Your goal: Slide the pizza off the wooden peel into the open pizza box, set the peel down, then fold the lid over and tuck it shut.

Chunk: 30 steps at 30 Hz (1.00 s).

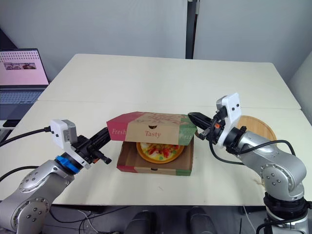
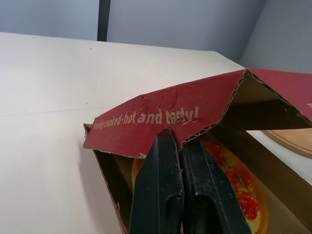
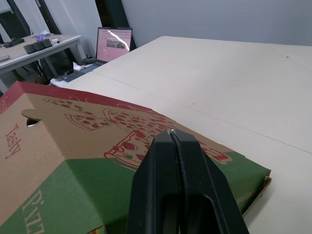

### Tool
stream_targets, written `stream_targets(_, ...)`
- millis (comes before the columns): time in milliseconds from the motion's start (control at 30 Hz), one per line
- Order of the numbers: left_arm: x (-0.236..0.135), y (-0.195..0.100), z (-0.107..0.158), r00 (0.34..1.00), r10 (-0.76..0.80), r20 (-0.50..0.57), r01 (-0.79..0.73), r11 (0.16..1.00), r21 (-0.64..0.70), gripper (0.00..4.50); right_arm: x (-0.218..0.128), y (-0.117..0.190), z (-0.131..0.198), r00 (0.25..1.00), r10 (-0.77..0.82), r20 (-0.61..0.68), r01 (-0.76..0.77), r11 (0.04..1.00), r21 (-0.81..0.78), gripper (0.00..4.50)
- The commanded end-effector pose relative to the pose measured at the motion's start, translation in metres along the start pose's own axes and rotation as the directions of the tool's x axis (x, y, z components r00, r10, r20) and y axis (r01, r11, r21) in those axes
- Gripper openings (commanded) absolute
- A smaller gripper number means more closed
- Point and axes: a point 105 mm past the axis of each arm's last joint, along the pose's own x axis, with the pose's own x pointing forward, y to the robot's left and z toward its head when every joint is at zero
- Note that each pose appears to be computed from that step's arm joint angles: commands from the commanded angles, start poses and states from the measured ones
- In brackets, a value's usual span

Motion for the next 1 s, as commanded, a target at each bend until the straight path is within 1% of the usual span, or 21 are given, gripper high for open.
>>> stream_targets(33,0.007,-0.001,0.018,0.999,-0.014,0.051,0.013,1.0,0.01,0.0,-0.001,0.002,0.014,0.998,0.001,0.059,0.002,0.999,-0.041,0.05)
stream_targets(133,0.018,0.002,0.032,0.998,-0.026,0.065,0.024,0.999,0.025,0.0,0.002,0.003,0.013,0.998,0.007,0.057,-0.005,0.999,-0.048,0.05)
stream_targets(267,0.029,0.002,0.046,0.996,-0.04,0.083,0.04,0.999,-0.005,0.0,0.007,0.005,0.013,0.998,0.017,0.054,-0.014,0.998,-0.057,0.05)
stream_targets(433,0.04,-0.014,0.051,0.992,-0.082,0.092,0.088,0.994,-0.067,0.0,0.015,-0.002,0.017,0.998,-0.01,0.07,0.015,0.997,-0.072,0.05)
stream_targets(533,0.046,-0.019,0.052,0.993,-0.09,0.082,0.094,0.994,-0.055,0.0,0.017,-0.004,0.018,0.997,-0.016,0.072,0.021,0.997,-0.077,0.05)
stream_targets(733,0.054,-0.016,0.059,0.995,-0.065,0.071,0.066,0.998,-0.013,0.0,0.02,-0.008,0.021,0.997,-0.012,0.073,0.018,0.995,-0.094,0.05)
stream_targets(867,0.053,-0.014,0.061,0.995,-0.055,0.078,0.055,0.998,0.001,0.0,0.015,-0.027,0.036,0.987,-0.09,0.134,0.106,0.988,-0.116,0.05)
stream_targets(967,0.05,-0.011,0.057,0.997,-0.04,0.069,0.04,0.999,0.007,0.0,-0.001,-0.045,0.043,0.969,-0.169,0.178,0.195,0.97,-0.144,0.05)
stream_targets(1000,0.049,-0.01,0.056,0.997,-0.038,0.068,0.037,0.999,0.008,0.0,-0.006,-0.051,0.043,0.962,-0.196,0.188,0.225,0.963,-0.149,0.42)
